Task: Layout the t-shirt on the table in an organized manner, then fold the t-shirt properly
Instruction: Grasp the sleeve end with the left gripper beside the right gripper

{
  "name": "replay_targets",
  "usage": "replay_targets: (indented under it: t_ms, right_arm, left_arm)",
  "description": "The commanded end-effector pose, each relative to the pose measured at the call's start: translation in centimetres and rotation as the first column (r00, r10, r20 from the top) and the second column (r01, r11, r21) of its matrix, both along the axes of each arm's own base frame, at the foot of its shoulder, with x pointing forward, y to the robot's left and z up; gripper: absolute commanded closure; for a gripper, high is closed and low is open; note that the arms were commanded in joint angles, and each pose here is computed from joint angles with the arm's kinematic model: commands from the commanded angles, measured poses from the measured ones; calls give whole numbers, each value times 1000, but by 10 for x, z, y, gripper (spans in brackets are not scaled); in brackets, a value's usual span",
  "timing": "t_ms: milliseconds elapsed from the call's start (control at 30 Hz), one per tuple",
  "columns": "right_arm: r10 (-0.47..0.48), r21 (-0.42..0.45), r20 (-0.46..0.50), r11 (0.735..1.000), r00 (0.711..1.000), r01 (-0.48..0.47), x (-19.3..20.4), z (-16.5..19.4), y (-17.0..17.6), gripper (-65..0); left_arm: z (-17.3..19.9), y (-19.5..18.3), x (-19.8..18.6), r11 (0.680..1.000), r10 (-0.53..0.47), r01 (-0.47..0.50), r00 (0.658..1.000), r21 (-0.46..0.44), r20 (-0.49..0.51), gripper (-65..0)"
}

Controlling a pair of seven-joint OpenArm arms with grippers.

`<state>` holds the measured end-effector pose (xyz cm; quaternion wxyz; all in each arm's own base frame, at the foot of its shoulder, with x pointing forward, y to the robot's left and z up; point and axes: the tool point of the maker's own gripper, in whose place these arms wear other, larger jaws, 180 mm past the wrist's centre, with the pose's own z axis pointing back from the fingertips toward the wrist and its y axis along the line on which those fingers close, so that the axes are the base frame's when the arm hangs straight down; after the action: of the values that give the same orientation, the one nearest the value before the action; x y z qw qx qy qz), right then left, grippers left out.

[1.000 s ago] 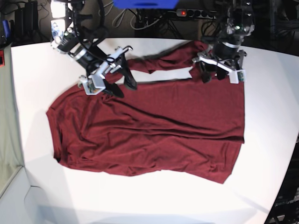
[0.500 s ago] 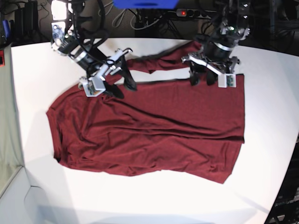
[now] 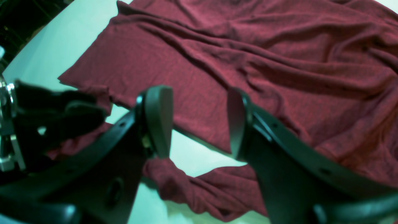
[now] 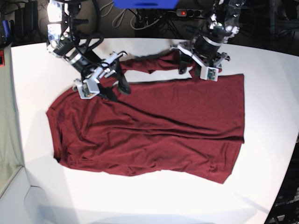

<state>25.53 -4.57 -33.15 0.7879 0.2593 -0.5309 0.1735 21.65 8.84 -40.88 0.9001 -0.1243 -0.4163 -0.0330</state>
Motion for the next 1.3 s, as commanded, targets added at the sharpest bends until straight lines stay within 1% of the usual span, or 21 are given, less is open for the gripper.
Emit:
replay_targets:
  t_ms: [0, 67, 233, 367, 500, 600, 667, 767, 900, 933, 967, 1033, 1133, 1167, 1267]
  right_arm:
    - [7, 30, 48, 1000, 999, -9, 3, 14, 2, -289]
    - [7, 30, 42, 1000, 999, -8, 3, 11, 2, -289]
    - [5, 32, 23, 999, 1000, -6, 3, 4, 1, -289]
    - [1, 30, 33, 1000, 999, -2, 6, 7, -1, -289]
    - [-21, 23, 41, 1000, 999, 20, 11, 8, -9, -289]
    - [-22, 23, 26, 1000, 999, 22, 11, 3, -10, -289]
    - [-23, 24, 20, 999, 1000, 23, 11, 0, -10, -289]
    - [-24, 24, 9, 999, 1000, 24, 11, -3, -10, -289]
    - [-24, 24, 9, 999, 1000, 24, 11, -3, -10, -289]
    - [-24, 24, 9, 999, 1000, 24, 11, -3, -10, -289]
    - [-24, 24, 9, 999, 1000, 24, 11, -3, -10, -289]
    - [-24, 24, 11, 999, 1000, 24, 11, -3, -10, -289]
    - [-24, 24, 11, 999, 1000, 24, 11, -3, -10, -289]
    - [-24, 24, 11, 999, 1000, 24, 11, -3, -10, -289]
    - [-24, 24, 11, 999, 1000, 24, 11, -3, -10, -289]
  left_arm:
    - [6, 2, 6, 1000, 1, -2, 999, 4, 34, -316]
    - [3, 3, 12, 1000, 2, -2, 999, 7, 35, -316]
    - [-4, 7, 13, 1000, 8, -8, 1000, 15, 22, -316]
    - [-12, 8, 15, 1000, 7, -7, 1000, 25, 6, -316]
    - [-21, 9, 10, 1000, 8, -8, 1000, 29, -20, -315]
    - [-23, 10, 6, 999, 8, -7, 1000, 34, -29, -306]
    - [-24, 10, 4, 999, 8, -6, 999, 36, -34, -260]
    - [-25, 11, 4, 999, 9, -8, 999, 37, -35, -174]
    - [-32, 14, -4, 999, 17, -15, 998, 37, -61, -84]
    - [-31, 14, -3, 999, 18, -16, 998, 36, -56, -53]
    - [-29, 13, -2, 999, 18, -17, 999, 32, -49, -5]
    - [-23, 11, -1, 1000, 19, -18, 999, 25, -35, -1]
    - [1, 0, 6, 1000, 19, -19, 999, -12, 28, -1]
    - [13, -4, 10, 999, 22, -20, 998, -28, 56, -1]
    - [52, -1, 18, 997, 63, -55, 987, -60, 146, -1]
